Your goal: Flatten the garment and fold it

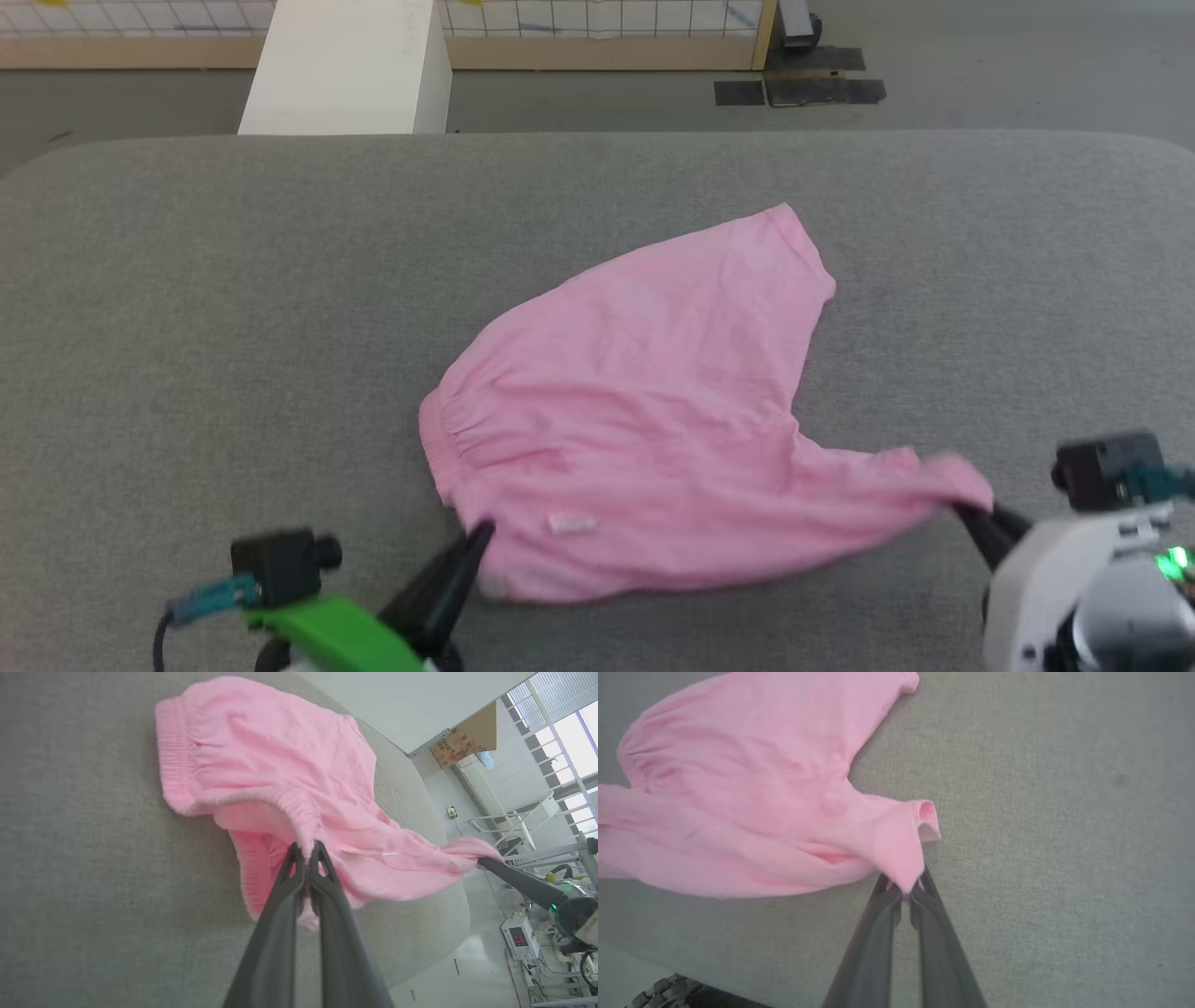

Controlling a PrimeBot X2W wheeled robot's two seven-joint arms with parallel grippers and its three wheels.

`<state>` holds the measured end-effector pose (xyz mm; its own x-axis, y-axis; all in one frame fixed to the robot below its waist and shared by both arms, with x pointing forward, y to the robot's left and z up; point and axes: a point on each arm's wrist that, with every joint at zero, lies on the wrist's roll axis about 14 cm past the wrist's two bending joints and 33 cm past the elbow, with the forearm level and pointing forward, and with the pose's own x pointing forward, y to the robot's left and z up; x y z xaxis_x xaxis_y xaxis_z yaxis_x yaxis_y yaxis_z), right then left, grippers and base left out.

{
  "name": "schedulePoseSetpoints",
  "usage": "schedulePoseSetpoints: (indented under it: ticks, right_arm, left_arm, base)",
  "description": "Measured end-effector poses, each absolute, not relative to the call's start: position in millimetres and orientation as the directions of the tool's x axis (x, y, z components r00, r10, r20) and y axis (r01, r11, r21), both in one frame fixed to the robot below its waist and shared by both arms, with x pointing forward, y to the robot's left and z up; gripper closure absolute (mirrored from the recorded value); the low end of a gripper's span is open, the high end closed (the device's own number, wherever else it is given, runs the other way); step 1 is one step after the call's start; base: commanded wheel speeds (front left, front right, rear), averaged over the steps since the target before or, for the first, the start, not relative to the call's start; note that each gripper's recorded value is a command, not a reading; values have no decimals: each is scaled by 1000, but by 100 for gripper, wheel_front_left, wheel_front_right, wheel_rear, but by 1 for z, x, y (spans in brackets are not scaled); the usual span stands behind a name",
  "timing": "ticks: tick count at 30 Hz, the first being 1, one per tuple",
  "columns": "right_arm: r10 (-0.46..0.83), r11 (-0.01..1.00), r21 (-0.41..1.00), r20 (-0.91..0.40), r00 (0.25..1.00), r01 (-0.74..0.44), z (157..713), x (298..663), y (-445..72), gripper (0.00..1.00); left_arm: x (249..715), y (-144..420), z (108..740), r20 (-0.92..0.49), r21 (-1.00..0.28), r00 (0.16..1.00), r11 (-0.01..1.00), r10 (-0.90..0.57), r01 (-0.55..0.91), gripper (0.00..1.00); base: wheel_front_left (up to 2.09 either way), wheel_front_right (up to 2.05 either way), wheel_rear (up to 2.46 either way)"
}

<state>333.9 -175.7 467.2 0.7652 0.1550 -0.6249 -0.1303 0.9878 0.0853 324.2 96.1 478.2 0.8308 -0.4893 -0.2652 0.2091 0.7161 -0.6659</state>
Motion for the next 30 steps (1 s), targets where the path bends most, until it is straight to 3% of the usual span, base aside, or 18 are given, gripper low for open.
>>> schedulePoseSetpoints:
  ticks: [5, 11, 21, 30]
  right_arm:
    - [185, 978, 27, -554, 812, -205, 486, 388, -166, 100]
    - [202, 965, -32, -541, 817, -260, 496, 450, -158, 100]
    - [224, 951, -51, -564, 794, -305, 482, 540, -138, 100]
    - [203, 936, -68, -697, 688, -346, 422, 573, -124, 100]
  left_arm:
    - [366, 88, 504, -124, -666, 879, 695, -460, 270, 100]
    - [410, 97, 501, -106, -632, 910, 734, -402, 250, 100]
    - [464, 127, 464, -193, -592, 937, 796, -292, 127, 100]
    - [475, 136, 416, -326, -545, 905, 836, -273, 56, 100]
  base:
    - [0, 0, 0]
    - [0, 0, 0]
    - [0, 0, 0]
    - [0, 0, 0]
